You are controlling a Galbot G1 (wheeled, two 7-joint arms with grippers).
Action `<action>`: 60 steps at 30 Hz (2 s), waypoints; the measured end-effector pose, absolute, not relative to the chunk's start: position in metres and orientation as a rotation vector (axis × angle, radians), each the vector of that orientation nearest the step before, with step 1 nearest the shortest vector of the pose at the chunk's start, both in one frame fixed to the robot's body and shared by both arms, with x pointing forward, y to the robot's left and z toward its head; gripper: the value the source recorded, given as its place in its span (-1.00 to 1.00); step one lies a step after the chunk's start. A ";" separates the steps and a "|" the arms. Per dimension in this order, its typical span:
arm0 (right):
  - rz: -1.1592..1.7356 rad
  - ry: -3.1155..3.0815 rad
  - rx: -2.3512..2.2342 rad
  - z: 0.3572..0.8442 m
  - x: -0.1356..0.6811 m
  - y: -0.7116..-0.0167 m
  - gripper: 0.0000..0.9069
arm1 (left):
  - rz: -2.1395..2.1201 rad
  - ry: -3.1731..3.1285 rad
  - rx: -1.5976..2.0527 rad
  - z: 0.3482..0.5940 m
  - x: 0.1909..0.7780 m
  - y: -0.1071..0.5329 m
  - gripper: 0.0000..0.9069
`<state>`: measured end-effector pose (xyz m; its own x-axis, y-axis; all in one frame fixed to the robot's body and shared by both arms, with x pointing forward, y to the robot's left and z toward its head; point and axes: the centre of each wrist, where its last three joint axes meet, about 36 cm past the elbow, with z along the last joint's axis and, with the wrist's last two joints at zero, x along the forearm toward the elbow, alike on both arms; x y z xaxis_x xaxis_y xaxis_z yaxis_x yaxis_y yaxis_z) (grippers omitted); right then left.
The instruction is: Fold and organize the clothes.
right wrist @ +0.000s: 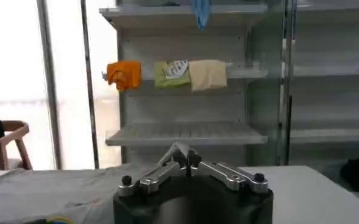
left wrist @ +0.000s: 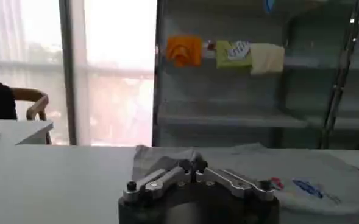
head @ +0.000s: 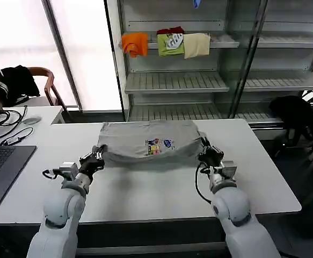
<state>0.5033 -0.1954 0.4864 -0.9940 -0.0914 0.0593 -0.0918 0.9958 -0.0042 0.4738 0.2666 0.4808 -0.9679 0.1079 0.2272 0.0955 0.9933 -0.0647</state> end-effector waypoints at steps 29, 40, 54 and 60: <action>-0.029 -2.955 0.050 0.461 0.612 -0.186 -0.98 | 0.024 -2.804 -0.102 0.454 0.564 0.276 -0.98; -0.105 -2.905 0.041 0.459 0.635 -0.172 1.00 | -0.027 -2.813 -0.063 0.456 0.582 0.280 1.00; -0.349 -2.799 0.023 0.470 0.640 -0.151 1.00 | -0.043 -2.800 -0.006 0.460 0.579 0.279 1.00; -0.322 -2.793 0.014 0.473 0.629 -0.150 1.00 | -0.054 -2.798 -0.002 0.461 0.573 0.278 1.00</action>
<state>0.6289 -0.1504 0.4734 -0.9460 -0.0467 0.3209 0.0276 0.9744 0.2232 0.5733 0.2778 0.4609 -0.9419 -0.0049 0.3360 0.0080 0.9993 0.0370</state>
